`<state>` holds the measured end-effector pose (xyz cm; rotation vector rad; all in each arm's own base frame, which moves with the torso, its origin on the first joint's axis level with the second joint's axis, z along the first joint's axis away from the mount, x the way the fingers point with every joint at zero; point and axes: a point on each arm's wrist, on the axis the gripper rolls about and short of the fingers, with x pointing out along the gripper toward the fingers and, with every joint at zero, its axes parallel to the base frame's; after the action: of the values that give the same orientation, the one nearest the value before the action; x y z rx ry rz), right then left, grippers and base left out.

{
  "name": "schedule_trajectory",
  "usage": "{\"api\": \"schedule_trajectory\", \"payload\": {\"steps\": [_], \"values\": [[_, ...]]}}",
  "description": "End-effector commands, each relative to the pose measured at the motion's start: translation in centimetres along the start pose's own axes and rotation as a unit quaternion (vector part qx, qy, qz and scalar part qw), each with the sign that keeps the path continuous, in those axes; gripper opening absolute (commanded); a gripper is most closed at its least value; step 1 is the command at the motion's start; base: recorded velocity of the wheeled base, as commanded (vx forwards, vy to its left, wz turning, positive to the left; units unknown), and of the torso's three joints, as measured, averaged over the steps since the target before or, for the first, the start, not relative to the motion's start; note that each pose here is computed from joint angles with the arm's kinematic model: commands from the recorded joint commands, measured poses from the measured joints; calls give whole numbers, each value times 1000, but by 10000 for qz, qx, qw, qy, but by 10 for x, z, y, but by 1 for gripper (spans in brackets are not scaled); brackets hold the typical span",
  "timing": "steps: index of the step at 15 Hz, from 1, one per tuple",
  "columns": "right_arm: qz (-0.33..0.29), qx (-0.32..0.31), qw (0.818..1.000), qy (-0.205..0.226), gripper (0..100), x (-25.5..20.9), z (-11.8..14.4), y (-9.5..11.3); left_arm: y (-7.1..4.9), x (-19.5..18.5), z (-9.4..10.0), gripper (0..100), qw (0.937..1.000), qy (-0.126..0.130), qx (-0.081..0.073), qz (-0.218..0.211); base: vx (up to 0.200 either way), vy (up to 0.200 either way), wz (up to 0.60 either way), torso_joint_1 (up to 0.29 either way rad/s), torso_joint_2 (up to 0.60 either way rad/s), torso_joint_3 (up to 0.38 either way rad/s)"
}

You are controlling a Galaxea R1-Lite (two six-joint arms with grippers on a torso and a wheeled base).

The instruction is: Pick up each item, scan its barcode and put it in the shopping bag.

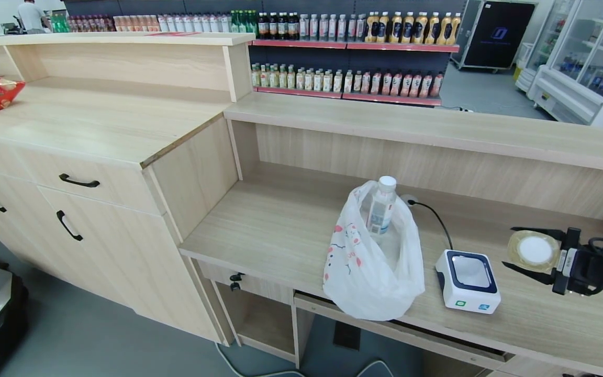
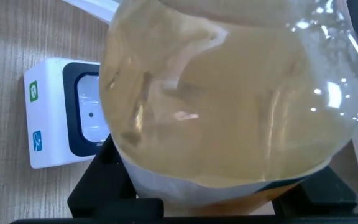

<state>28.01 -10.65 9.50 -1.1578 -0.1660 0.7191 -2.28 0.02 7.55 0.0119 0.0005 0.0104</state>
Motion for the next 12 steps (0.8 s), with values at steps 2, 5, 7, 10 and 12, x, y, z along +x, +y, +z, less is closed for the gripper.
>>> {"api": "schedule_trajectory", "payload": {"steps": [2,5,7,10,12], "values": [[27,-20,10000,-65,0,8,-4,-1,0,0,0,0,10000,-2,2,2,0,0,0,0,0,0],[83,-35,9998,-173,0,18,-6,-1,0,0,0,0,10000,-2,2,2,0,0,0,0,0,0],[142,-16,9996,-245,0,23,-5,1,0,0,0,0,10000,-2,2,2,0,0,0,0,0,0],[180,-39,9993,-325,0,32,-7,1,0,0,0,0,10000,-2,2,2,0,0,0,0,0,0],[216,-78,9988,-426,0,41,-7,-1,0,0,0,0,10000,-2,2,2,0,0,0,0,0,0]]}}
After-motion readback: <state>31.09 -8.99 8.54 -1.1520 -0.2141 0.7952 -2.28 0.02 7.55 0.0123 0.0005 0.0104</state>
